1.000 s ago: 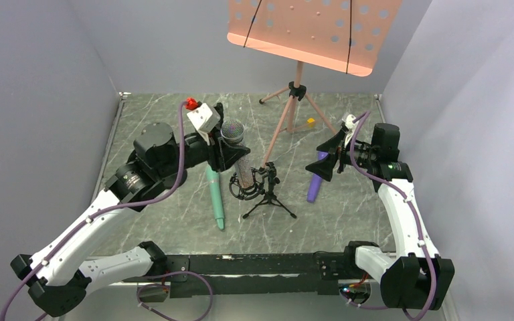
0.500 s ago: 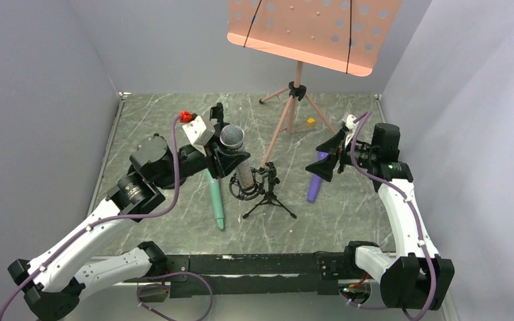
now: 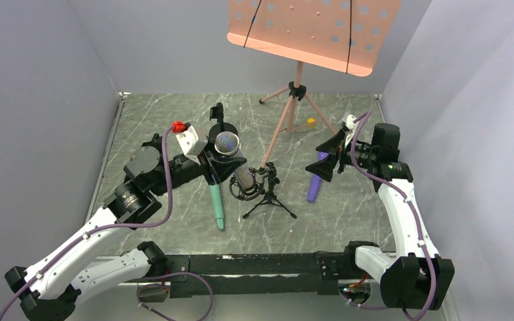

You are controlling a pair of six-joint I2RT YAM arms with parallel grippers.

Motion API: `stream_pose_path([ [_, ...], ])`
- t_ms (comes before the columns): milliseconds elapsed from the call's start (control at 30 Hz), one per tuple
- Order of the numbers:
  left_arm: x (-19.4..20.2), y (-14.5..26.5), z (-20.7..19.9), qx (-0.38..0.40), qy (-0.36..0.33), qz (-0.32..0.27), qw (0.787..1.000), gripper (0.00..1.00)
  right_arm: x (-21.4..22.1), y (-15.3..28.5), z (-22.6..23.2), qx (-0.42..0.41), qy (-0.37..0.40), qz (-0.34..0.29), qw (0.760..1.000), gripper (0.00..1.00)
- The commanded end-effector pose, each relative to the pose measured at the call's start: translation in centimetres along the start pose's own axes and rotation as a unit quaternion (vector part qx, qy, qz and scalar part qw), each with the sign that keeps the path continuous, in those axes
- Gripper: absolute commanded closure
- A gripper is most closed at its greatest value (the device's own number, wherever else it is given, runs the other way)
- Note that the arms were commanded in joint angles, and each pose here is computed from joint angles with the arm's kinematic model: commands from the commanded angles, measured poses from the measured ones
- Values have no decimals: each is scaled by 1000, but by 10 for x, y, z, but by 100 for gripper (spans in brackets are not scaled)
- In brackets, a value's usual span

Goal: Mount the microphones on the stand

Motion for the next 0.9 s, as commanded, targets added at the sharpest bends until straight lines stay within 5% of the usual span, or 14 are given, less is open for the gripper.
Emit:
stream_pose_path([
  [0,44,5,2,5,25,99,995,100,-8,1,0,-11,30,-19,999,0],
  [867,114,-7,13,-5,99,180,979,100,-6,0,0,-16,26,-18,999,0],
])
Point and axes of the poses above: each gripper's point midway between its finger pads, its own y axis back along the fingers, its own z axis along the line the jaws close on, x = y × z, the point moved 8 cm from there along y, back along the fingers, and after that the axes turned 5 degrees about y, right-handed, at the moved point
